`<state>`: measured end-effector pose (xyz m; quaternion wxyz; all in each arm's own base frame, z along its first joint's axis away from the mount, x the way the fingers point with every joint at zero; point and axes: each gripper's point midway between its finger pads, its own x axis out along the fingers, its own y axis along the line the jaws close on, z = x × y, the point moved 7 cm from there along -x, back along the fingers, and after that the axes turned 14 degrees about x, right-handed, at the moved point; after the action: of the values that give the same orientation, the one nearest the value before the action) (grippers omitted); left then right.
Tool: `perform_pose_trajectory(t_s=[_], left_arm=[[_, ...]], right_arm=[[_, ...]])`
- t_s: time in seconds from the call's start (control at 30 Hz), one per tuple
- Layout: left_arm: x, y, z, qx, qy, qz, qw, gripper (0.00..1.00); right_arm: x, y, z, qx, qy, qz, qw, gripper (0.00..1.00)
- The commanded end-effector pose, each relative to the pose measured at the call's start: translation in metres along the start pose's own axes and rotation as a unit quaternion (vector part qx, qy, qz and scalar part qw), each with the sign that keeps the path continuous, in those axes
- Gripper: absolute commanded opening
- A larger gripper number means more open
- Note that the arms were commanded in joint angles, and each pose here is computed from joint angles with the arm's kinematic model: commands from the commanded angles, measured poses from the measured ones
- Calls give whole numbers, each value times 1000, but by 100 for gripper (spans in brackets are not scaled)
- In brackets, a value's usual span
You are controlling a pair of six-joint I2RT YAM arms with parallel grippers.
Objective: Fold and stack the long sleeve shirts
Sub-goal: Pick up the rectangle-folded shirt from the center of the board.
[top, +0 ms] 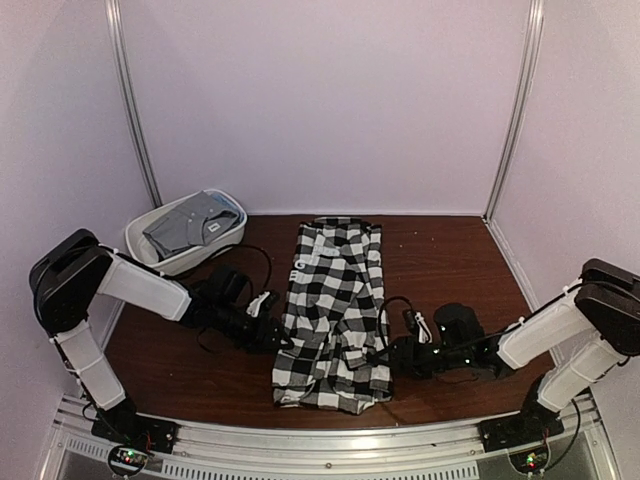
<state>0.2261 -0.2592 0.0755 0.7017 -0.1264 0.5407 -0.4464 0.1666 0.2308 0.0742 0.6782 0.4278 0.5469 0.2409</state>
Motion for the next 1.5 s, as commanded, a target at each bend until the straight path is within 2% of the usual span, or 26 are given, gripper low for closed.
perform_pose_trajectory(t_s=[0.0, 0.27, 0.53, 0.67, 0.87, 1.03, 1.2, 1.47], left_arm=[[8, 8, 1, -8, 2, 7, 1000, 44], [13, 2, -4, -18, 16, -19, 1000, 27], [7, -8, -20, -27, 19, -39, 999, 7], [2, -17, -31, -30, 20, -50, 998, 0], [-14, -31, -45, -37, 3, -66, 997, 0], [-24, -38, -43, -27, -14, -71, 997, 8], [-23, -36, -45, -28, -11, -69, 997, 28], [-14, -36, -49, -36, -5, -72, 997, 29]], right_arm=[[8, -8, 1, 12, 11, -6, 1000, 53], [22, -4, 3, 18, 26, 11, 999, 46], [16, -7, -2, 24, 32, 12, 999, 21], [8, -10, -9, 26, 36, 13, 999, 10], [0, -2, -23, 20, 44, 15, 999, 6], [-4, 9, -21, 8, 34, 14, 999, 6], [-1, 14, -19, 2, 38, 14, 999, 5], [3, 12, -20, 6, 45, 14, 999, 5]])
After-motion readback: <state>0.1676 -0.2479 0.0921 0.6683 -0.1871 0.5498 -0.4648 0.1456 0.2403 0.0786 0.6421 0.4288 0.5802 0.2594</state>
